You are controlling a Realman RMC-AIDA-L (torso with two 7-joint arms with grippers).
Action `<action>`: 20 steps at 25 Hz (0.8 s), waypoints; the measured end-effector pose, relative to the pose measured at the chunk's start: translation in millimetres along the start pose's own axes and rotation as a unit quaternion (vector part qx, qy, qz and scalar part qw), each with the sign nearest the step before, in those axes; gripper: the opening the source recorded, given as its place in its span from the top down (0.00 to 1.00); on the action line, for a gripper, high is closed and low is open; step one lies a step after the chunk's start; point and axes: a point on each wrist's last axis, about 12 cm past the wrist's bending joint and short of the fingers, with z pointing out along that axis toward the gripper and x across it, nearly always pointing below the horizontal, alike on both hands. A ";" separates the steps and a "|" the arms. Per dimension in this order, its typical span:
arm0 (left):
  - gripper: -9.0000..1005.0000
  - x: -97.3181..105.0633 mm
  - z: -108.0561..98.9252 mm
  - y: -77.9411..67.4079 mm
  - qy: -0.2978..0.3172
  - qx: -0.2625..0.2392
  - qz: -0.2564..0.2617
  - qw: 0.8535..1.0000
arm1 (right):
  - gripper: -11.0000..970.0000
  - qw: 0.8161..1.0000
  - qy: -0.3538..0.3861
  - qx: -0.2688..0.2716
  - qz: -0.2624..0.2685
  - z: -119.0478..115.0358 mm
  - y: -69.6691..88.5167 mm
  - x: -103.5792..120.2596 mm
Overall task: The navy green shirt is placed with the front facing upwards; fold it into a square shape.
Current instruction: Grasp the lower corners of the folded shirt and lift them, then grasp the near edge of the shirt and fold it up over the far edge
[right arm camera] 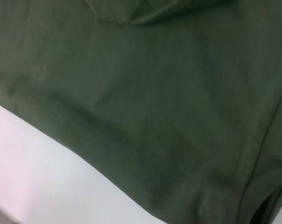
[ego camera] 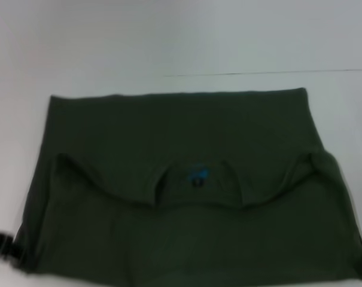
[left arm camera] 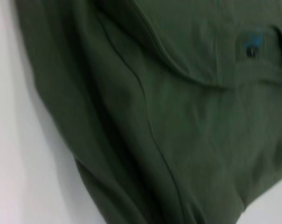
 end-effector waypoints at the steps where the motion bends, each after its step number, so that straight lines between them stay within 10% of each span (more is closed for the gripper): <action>1: 0.98 4.1 0.1 -0.6 0.014 0.004 0.000 1.000 | 0.92 1.000 0.009 -0.004 -0.004 1.9 1.8 1.6; 12: 0.98 19.4 8.2 -10.2 0.099 0.029 0.019 0.994 | 0.92 0.997 0.066 -0.016 -0.032 20.9 18.1 4.4; 20: 0.98 9.8 -9.2 -7.7 0.033 0.042 0.023 0.998 | 0.92 0.999 -0.014 -0.036 -0.020 -2.2 9.9 1.9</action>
